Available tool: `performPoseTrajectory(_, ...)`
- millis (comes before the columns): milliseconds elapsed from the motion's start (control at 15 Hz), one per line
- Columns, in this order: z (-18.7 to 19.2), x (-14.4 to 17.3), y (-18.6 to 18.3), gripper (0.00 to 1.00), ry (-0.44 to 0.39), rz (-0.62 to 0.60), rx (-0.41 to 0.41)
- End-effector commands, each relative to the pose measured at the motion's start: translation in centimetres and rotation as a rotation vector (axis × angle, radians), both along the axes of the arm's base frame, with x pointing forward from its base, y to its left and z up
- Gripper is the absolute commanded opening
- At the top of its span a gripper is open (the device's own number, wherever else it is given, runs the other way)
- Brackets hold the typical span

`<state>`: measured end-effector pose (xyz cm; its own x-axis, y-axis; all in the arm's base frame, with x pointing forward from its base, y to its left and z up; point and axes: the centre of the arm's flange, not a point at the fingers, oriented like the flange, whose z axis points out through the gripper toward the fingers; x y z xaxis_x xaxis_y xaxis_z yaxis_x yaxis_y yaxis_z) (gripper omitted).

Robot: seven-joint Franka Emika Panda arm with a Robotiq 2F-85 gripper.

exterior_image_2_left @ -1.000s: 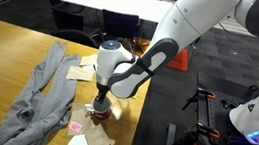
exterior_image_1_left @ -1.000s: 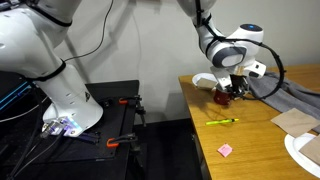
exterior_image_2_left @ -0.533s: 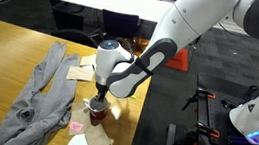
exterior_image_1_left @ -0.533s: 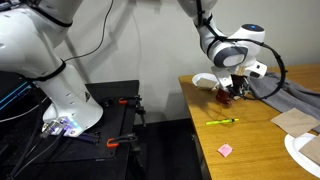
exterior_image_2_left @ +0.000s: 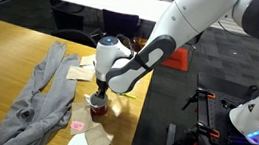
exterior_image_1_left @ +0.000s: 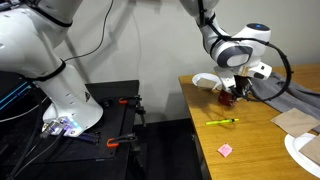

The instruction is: Move the cup to the right then put the marker in the cup

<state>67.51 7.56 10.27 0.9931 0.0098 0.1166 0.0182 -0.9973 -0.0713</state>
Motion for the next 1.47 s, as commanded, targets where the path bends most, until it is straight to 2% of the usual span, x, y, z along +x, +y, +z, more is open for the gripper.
performPoseTrajectory(0, 2.8, 0.7, -1.9, 0.02, -0.003, -0.064, 0.000)
performPoseTrajectory(800, 6.9, 2.2, -9.7, 0.02, -0.060, -0.234, -0.031)
performPoseTrajectory(1400, 7.1, 1.6, -17.0, 0.02, -0.027, -0.422, -0.040)
